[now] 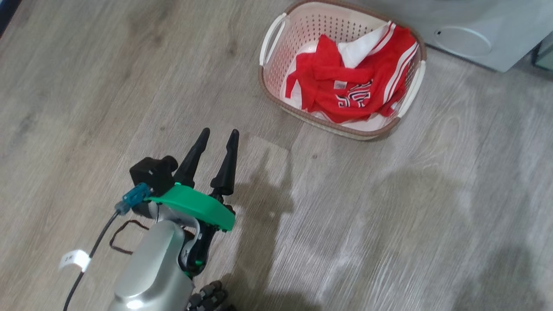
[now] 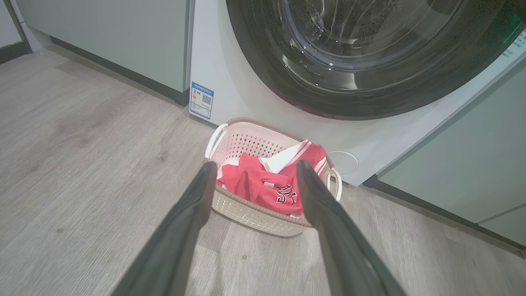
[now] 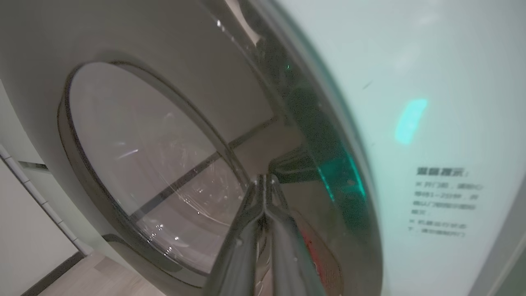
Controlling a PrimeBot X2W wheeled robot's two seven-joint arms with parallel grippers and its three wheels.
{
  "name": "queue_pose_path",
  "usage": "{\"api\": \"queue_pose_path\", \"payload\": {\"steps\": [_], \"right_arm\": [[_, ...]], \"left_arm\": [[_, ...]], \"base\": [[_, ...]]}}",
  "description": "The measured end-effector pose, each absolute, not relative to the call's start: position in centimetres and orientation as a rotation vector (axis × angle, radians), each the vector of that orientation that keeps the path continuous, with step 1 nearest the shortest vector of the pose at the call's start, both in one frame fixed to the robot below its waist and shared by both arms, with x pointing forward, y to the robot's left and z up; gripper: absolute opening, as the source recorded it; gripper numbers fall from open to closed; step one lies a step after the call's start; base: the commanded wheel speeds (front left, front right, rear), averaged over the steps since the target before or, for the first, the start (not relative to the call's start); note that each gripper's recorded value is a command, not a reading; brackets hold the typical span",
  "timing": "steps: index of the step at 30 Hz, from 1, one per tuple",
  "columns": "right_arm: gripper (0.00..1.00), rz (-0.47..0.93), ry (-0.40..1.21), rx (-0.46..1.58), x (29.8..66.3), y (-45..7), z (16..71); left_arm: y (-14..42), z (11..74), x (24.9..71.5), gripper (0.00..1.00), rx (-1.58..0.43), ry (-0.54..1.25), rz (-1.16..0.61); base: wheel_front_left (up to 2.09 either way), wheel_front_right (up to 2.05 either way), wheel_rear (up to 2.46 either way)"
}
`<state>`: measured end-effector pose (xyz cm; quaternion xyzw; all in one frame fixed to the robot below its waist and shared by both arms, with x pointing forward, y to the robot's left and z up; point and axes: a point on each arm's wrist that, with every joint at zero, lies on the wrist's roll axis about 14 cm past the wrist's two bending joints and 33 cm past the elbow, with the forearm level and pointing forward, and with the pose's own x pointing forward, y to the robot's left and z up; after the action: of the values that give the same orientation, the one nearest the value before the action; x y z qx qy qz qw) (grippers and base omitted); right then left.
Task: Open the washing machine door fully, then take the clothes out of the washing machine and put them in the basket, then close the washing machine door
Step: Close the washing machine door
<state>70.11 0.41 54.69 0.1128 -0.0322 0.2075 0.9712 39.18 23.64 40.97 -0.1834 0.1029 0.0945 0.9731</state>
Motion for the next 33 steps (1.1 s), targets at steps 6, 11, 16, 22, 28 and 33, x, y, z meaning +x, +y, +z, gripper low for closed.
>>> {"api": "queue_pose_path", "payload": {"steps": [6, 11, 16, 22, 28, 33], "right_arm": [[0.00, 0.442, -0.059, 0.263, 65.6, 1.0, 54.8], [0.62, 0.447, -0.011, 0.298, 60.2, 0.4, 53.3], [1.00, 0.405, 0.000, 0.325, 55.3, -2.3, 53.1], [1.00, 0.326, -0.024, 0.352, 49.8, -6.2, 53.0], [1.00, 0.231, -0.076, 0.315, 45.5, -11.1, 53.0], [1.00, 0.155, -0.082, 0.312, 41.9, -14.3, 52.0]], "left_arm": [[24.3, 42.3, 37.5, 1.00, -0.342, 0.173, 0.206], [25.5, 43.7, 35.5, 1.00, -0.314, 0.137, 0.224], [26.9, 44.9, 33.4, 1.00, -0.297, 0.096, 0.240], [27.5, 46.3, 33.5, 1.00, -0.268, 0.058, 0.209], [26.5, 48.8, 36.0, 1.00, -0.257, -0.010, 0.156], [24.2, 49.5, 37.7, 1.00, -0.289, -0.027, 0.099]], "base": [[0.00, 0.00, 0.00], [0.00, 0.00, 0.00], [0.00, 0.00, 0.00], [0.00, 0.00, 0.00], [0.00, 0.00, 0.00], [0.00, 0.00, 0.00]]}}
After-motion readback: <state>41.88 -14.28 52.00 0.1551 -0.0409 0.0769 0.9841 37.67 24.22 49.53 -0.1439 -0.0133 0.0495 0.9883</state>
